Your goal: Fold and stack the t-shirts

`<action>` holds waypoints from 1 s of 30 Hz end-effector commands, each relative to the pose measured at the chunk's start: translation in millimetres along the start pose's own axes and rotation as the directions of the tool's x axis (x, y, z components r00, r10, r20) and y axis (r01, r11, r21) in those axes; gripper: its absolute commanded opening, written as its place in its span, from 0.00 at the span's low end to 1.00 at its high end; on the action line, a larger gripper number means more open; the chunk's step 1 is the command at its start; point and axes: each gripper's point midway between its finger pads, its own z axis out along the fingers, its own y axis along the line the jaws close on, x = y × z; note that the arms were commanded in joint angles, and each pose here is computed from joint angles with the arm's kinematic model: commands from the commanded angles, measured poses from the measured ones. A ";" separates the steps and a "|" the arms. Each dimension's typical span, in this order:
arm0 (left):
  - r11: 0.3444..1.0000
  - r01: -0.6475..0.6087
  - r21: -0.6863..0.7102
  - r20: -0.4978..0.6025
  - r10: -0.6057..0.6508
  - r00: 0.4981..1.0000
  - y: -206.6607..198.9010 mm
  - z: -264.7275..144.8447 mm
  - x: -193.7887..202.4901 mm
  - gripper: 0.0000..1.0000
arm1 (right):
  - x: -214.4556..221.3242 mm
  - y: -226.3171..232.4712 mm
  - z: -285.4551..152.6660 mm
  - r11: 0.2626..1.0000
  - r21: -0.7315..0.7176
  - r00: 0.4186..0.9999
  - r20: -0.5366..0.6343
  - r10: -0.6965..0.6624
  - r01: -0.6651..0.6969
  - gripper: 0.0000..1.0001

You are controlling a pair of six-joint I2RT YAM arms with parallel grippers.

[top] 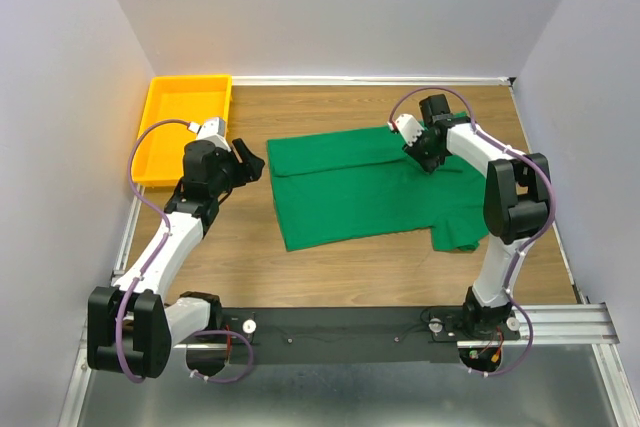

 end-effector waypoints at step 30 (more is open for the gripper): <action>0.999 0.009 0.049 0.001 -0.009 1.000 -2.7 -1.9 2.9 0.68 | -58.6 86.0 -24.8 0.799 -0.526 0.936 0.010 0.351 -0.294 0.07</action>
